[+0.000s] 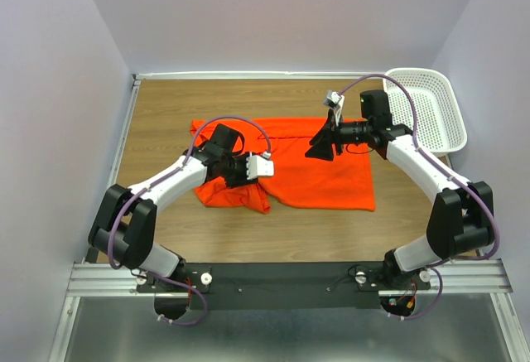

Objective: Fold and stack the t-shirts

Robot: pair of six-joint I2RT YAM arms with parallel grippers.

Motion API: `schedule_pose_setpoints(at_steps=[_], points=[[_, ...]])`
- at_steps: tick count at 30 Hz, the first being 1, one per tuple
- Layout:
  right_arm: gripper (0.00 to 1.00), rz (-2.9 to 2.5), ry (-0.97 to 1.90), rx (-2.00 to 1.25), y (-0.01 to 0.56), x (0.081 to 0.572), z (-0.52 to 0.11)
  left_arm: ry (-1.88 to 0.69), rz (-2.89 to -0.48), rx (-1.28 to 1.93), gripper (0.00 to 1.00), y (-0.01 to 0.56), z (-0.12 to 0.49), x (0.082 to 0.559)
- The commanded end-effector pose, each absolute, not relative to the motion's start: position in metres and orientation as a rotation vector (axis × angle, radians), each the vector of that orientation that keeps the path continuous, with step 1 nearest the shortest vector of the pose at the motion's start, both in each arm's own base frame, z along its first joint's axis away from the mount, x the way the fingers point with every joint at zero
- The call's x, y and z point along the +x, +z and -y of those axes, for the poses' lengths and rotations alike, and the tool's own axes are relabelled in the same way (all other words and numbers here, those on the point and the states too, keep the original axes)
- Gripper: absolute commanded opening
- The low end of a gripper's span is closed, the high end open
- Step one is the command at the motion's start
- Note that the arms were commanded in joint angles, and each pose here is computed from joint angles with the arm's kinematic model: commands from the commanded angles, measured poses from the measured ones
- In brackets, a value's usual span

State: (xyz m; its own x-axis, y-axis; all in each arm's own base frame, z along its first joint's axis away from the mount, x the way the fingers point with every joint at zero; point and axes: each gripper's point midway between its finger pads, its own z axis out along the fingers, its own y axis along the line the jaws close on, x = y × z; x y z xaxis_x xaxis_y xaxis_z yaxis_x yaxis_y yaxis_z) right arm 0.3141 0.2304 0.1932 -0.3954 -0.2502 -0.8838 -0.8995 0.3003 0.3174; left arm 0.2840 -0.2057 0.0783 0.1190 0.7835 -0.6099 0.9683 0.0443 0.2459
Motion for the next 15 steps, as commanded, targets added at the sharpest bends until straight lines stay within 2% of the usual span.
schedule_pose_setpoints(at_steps=[1,15], points=[[0.64,-1.844,1.151,-1.024,0.1917,0.3063,-0.2287,-0.409,-1.678,1.784,0.48,0.0789,0.2163,0.2856],[0.64,-1.855,1.155,-1.020,0.1887,0.3070,-0.2283,-0.419,-1.671,1.801,0.45,0.0751,0.2214,0.2853]])
